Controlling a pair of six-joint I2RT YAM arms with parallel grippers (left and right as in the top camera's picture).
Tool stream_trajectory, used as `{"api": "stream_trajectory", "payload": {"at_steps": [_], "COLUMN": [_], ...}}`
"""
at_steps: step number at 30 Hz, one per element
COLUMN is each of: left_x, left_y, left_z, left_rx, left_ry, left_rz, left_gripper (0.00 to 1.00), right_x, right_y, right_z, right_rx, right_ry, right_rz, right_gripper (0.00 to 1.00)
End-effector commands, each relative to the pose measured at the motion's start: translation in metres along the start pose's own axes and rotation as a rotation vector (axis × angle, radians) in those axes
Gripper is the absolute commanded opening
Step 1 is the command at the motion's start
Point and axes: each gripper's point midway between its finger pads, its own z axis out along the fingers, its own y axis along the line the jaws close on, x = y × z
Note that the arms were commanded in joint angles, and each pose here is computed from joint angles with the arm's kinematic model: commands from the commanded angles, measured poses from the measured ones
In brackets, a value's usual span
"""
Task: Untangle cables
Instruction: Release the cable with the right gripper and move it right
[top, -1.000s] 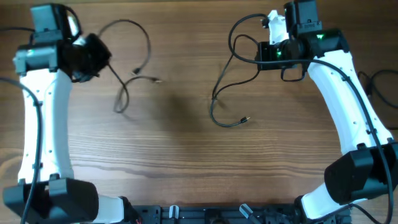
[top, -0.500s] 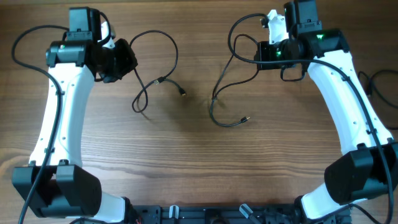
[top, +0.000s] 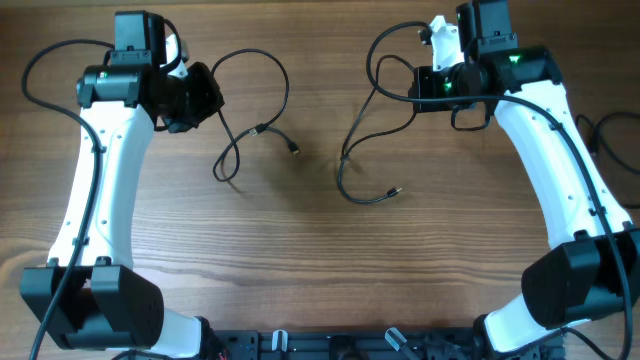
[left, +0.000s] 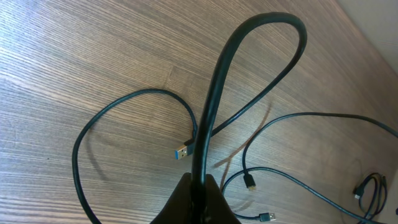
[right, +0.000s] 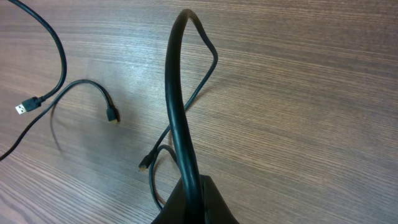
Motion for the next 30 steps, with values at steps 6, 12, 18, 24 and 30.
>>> {"api": "stream_trajectory", "payload": {"at_steps": [6, 12, 18, 24, 30], "left_x": [0.001, 0.009, 0.014, 0.015, 0.016], "left_y": [-0.003, -0.013, -0.02, -0.021, -0.02], "left_z": [0.003, 0.006, 0.008, 0.008, 0.008], "left_rx": [0.014, 0.022, 0.028, 0.028, 0.026], "left_ry": [0.009, 0.023, 0.034, 0.035, 0.04], "left_rz": [0.029, 0.05, 0.068, 0.07, 0.068], "left_gripper": [0.04, 0.04, 0.04, 0.04, 0.04], "right_x": [0.001, -0.025, -0.104, -0.167, -0.176], "right_y": [0.004, 0.029, 0.007, -0.083, -0.215], "right_z": [0.004, -0.025, -0.125, -0.201, -0.22], "right_rx": [-0.025, -0.116, 0.092, 0.403, 0.575], "right_ry": [0.009, -0.095, -0.433, -0.766, -0.871], "right_rz": [-0.021, -0.096, -0.067, 0.04, 0.227], "right_gripper": [0.04, 0.04, 0.04, 0.04, 0.04]}}
